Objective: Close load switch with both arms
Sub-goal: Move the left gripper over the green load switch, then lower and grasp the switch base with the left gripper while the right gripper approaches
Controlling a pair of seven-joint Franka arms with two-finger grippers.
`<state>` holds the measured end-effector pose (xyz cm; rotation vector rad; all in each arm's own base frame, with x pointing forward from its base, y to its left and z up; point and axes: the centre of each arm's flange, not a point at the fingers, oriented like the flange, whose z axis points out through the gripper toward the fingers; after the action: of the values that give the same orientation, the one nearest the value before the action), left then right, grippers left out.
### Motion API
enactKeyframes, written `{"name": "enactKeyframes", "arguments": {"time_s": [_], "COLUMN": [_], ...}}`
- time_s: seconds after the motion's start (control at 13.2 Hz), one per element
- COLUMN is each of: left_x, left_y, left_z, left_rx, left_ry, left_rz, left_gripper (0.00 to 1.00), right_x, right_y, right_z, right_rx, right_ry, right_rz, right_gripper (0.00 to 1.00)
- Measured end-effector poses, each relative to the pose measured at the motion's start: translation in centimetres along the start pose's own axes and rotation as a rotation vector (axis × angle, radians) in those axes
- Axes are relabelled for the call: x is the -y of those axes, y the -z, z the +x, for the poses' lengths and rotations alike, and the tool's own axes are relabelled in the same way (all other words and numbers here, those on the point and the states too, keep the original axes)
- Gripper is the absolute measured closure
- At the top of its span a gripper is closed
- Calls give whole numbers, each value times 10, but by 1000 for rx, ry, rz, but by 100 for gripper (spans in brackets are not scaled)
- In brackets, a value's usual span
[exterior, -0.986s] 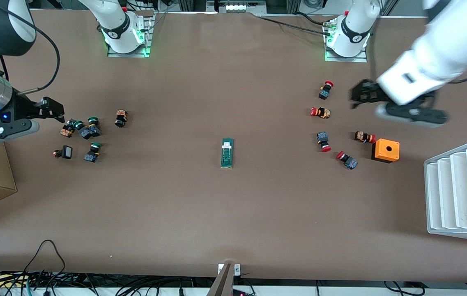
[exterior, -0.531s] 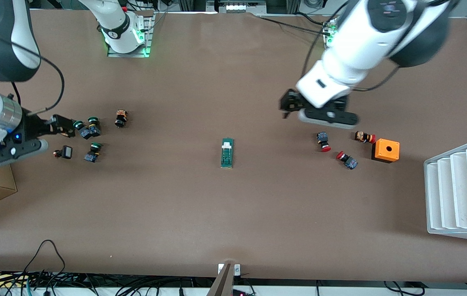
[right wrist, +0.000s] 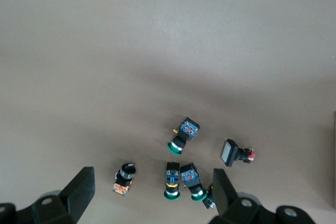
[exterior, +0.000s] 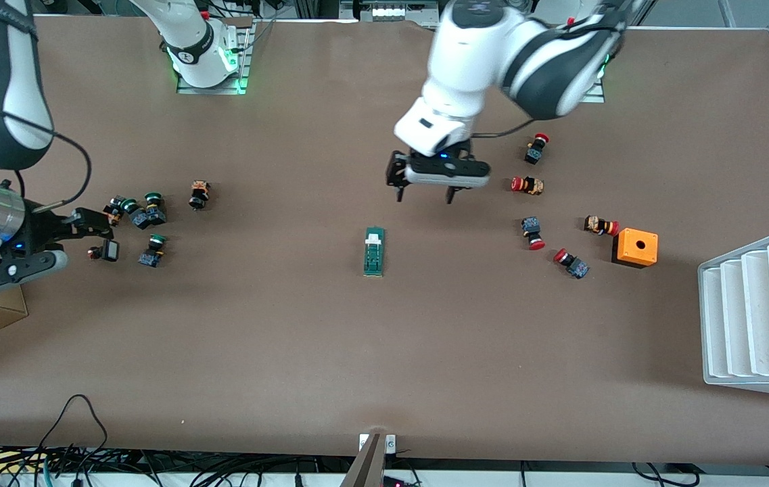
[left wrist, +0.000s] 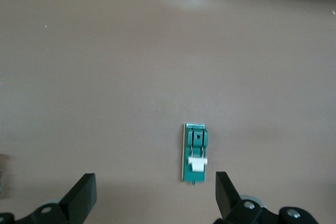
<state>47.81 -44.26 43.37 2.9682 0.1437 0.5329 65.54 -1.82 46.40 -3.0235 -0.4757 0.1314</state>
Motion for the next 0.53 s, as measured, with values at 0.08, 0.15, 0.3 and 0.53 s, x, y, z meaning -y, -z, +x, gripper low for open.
{"name": "enactKeyframes", "arguments": {"time_s": [0.08, 0.15, 0.3, 0.53], "left_x": [-13, -25, -38, -43], "left_y": [-16, -35, -76, -129], "left_z": [-17, -36, -70, -110], "left_rx": [-51, -101, -200, -299], "left_ry": [19, 32, 48, 30], "left_rz": [8, 10, 6, -25], "left_gripper": [0, 0, 3, 3], "right_x": [-7, -11, -9, 23], "right_y": [-4, -7, -13, -15], "right_z": [3, 8, 23, 45], "right_rx": [-26, -57, -114, -139], "right_ry": [-30, -76, -224, -490], "right_rz": [30, 55, 87, 122], "right_gripper": [0, 0, 1, 1]}}
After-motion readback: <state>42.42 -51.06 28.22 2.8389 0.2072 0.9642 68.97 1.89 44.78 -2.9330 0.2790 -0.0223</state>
